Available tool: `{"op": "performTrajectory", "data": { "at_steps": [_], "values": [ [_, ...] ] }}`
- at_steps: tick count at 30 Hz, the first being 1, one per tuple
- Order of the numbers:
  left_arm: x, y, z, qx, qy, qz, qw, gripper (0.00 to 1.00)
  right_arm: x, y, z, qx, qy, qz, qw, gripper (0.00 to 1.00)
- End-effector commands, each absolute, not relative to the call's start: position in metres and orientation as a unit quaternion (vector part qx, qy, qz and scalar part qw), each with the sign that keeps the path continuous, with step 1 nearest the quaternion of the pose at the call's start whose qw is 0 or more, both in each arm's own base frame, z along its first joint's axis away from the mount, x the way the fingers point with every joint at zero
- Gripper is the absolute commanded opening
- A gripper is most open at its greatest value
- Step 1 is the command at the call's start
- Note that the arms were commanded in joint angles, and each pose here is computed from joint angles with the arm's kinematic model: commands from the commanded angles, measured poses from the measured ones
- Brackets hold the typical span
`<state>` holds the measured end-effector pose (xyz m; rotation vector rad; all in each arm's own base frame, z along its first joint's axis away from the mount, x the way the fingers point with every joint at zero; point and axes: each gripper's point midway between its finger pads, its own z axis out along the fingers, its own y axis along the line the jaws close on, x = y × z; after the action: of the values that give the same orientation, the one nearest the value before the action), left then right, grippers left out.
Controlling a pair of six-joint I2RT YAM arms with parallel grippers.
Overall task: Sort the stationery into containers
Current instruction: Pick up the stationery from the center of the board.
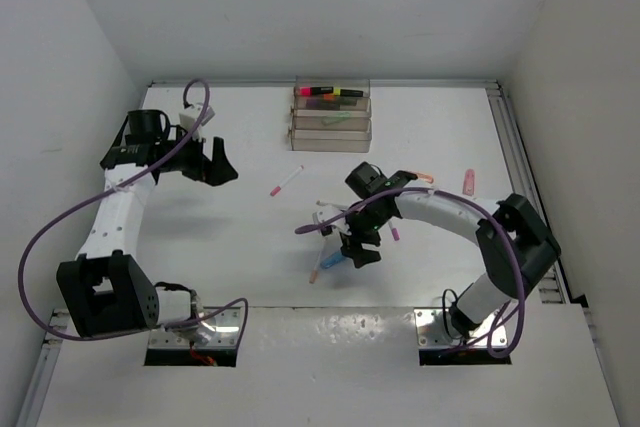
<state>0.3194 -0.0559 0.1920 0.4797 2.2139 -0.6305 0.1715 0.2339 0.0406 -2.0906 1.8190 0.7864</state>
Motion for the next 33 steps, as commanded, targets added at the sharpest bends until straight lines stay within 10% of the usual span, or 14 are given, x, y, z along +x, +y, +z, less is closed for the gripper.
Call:
{"op": "performTrajectory", "data": {
  "at_steps": [1, 19, 33],
  "values": [
    [0.318, -0.055, 0.206, 0.208, 0.85, -0.244, 0.418, 0.99, 0.183, 0.257, 0.041, -0.734, 0.601, 0.262, 0.174, 0.74],
    [0.323, -0.052, 0.187, 0.208, 0.854, -0.241, 0.411, 0.98, 0.179, 0.268, -0.004, -0.781, 0.562, 0.227, 0.152, 0.6],
    [0.327, -0.049, 0.178, 0.204, 0.854, -0.245, 0.412, 0.98, 0.182, 0.225, 0.015, -0.789, 0.563, 0.181, 0.169, 0.06]
  ]
}}
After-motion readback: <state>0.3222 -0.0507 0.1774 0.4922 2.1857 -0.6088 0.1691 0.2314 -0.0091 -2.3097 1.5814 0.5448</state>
